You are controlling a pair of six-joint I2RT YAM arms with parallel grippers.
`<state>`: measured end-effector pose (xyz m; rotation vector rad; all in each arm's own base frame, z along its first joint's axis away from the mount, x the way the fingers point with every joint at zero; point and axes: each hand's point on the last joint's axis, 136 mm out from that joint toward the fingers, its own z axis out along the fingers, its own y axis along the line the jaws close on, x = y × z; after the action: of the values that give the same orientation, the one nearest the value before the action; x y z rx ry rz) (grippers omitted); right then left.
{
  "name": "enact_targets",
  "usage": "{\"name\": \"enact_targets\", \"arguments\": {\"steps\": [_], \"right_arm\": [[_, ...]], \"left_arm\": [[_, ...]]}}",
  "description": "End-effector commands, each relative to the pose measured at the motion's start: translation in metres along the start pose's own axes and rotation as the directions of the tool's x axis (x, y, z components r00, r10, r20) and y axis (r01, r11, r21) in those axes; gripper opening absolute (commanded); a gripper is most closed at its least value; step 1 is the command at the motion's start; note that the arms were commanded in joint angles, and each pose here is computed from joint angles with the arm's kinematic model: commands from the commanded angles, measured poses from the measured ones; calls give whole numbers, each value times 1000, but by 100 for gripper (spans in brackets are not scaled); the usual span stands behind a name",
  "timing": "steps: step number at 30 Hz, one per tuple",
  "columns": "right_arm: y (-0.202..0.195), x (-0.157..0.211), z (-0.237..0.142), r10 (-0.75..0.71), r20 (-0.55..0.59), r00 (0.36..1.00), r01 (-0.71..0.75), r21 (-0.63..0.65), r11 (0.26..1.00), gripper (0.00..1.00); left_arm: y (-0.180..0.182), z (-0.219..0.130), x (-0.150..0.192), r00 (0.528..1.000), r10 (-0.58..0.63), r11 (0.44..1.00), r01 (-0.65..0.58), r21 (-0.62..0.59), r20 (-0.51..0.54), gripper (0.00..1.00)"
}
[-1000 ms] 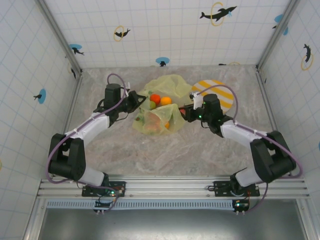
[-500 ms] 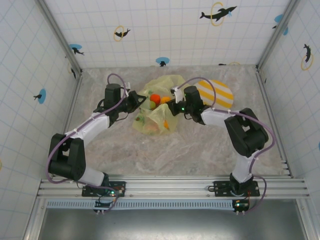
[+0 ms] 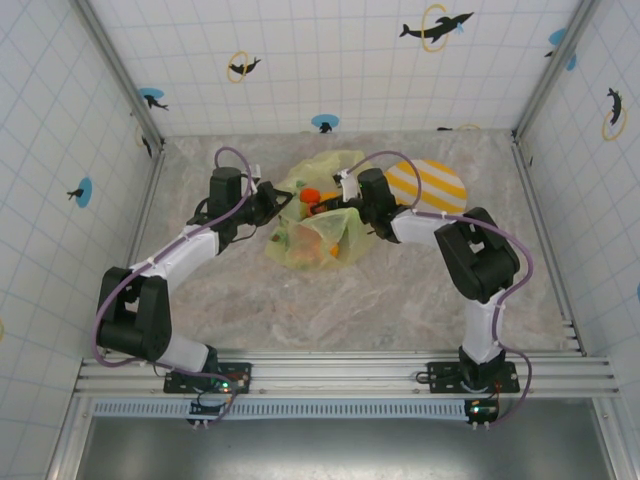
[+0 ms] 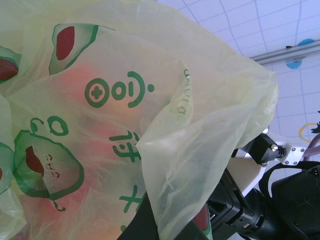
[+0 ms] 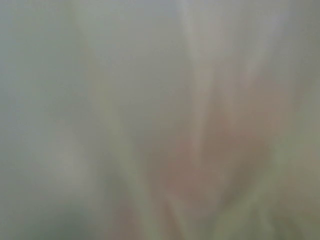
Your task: Place the fruits into the plastic bag
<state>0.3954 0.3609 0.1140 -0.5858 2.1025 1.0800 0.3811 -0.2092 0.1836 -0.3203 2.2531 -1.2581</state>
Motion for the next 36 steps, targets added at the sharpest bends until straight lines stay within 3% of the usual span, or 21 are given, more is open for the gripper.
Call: {"name": "enact_targets", "arguments": {"steps": [1,18,25,31,34,36], "right_arm": [[12,-27,-15,-37,55,998,37,-5,999,64],[21,-11,-104,-22,84,996,21,9,1000,68],[30,1,-145,-83,90,992,80,36,996,70],[32,-2,-171,-81,179,981,75,40,996,74],[15,-9,-182,-35,243,969,3,128,992,75],[-11,-15,-193,-4,304,953,-83,272,959,77]], "left_arm": [[-6,-2,2,1000,-7,1000,8,26,-7,0],[-5,-1,2,1000,-11,1000,12,26,-9,0],[-5,-2,2,1000,-11,1000,11,26,-7,0],[-4,-2,2,1000,-12,1000,12,23,-7,0],[-4,-2,2,1000,-13,1000,13,22,-7,0],[-4,-2,2,1000,-12,1000,12,23,-7,0]]}}
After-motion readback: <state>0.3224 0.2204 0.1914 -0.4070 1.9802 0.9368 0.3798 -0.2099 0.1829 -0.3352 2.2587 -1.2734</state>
